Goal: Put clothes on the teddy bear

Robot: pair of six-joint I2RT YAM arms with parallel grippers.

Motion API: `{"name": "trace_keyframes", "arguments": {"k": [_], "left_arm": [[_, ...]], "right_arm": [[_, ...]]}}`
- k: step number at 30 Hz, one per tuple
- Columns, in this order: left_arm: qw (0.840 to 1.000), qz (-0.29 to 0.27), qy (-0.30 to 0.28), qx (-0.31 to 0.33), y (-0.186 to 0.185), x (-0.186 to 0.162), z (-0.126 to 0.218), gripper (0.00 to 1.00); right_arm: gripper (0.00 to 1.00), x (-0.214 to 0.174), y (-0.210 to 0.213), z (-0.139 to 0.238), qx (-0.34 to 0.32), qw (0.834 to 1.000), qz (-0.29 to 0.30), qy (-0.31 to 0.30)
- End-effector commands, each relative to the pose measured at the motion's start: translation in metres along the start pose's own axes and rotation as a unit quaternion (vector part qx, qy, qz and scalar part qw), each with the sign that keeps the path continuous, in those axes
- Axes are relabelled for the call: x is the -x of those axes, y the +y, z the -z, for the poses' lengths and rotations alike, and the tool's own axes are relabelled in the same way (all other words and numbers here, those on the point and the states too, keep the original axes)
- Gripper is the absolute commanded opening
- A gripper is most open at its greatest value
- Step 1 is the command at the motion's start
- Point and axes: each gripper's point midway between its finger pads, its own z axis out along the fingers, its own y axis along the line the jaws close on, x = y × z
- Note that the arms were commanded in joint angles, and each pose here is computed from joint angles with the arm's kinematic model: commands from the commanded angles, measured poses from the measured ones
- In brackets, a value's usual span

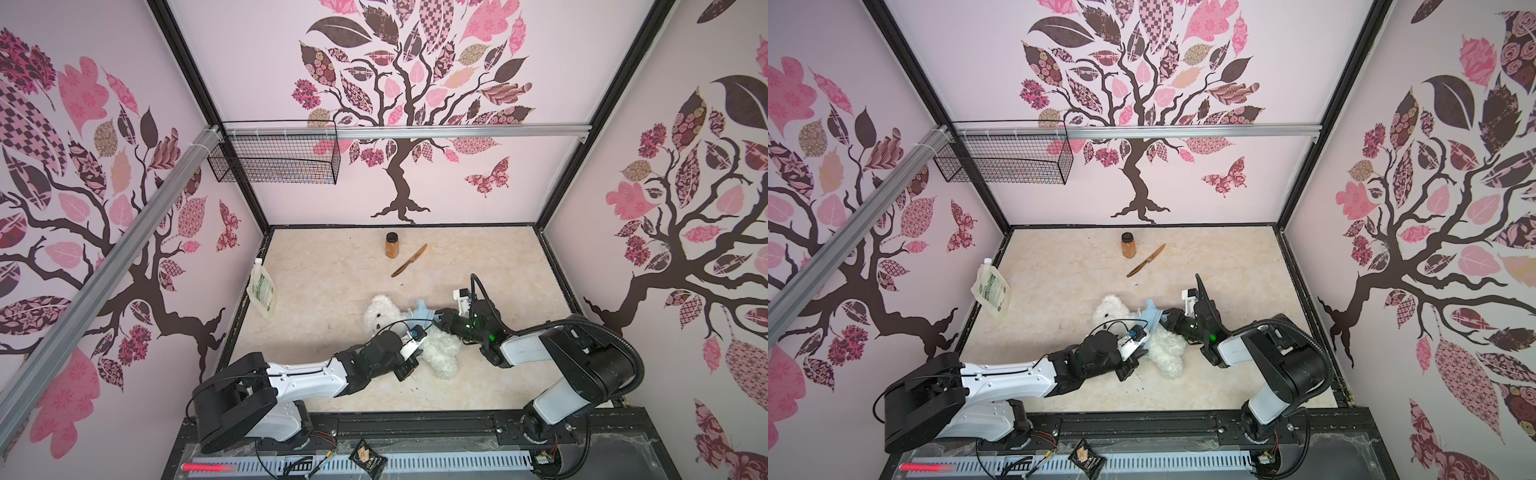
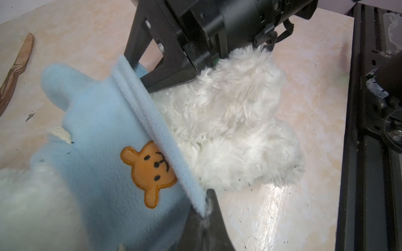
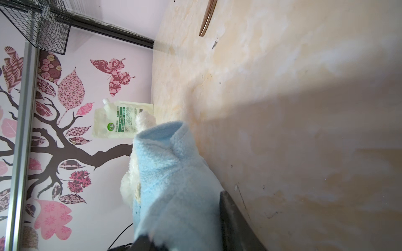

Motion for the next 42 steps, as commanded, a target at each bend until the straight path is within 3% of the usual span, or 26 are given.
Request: {"name": "trace_keyframes", "arguments": {"k": [1, 6, 13, 22, 25, 31, 36, 39, 42], "left_arm": [[0.989, -0.028, 0.090, -0.116, -0.052, -0.052, 0.008, 0.00], [0.994, -0.027, 0.049, -0.096, -0.046, -0.031, 0.008, 0.00], [1.000, 0.008, -0.020, 0.004, -0.012, 0.019, 0.014, 0.07], [0.992, 0.059, -0.110, 0.036, 0.008, 0.066, 0.054, 0.41], [0.986, 0.082, -0.142, 0.043, 0.021, 0.084, 0.079, 0.48], [0.983, 0.111, -0.121, 0.080, 0.061, 0.095, 0.126, 0.59], [0.992, 0.072, -0.087, 0.064, 0.077, 0.100, 0.148, 0.65], [0.998, -0.017, -0.057, 0.037, 0.072, 0.105, 0.155, 0.68], [0.996, -0.083, -0.033, 0.013, 0.066, 0.109, 0.155, 0.79]], "right_arm": [[0.36, 0.100, 0.041, 0.014, 0.053, 0.983, 0.014, -0.177], [0.30, 0.095, 0.074, 0.011, 0.101, 0.981, 0.085, -0.144], [0.22, 0.066, 0.093, 0.016, 0.151, 0.971, 0.167, -0.086], [0.20, 0.043, 0.090, 0.032, 0.144, 0.951, 0.265, -0.071], [0.20, 0.038, 0.097, 0.036, 0.158, 0.941, 0.294, -0.066], [0.16, 0.023, 0.121, 0.047, 0.221, 0.916, 0.331, -0.048], [0.15, 0.003, 0.145, 0.059, 0.272, 0.892, 0.360, -0.014], [0.15, -0.012, 0.159, 0.067, 0.298, 0.877, 0.377, 0.011], [0.15, -0.026, 0.171, 0.074, 0.319, 0.862, 0.392, 0.035]]}}
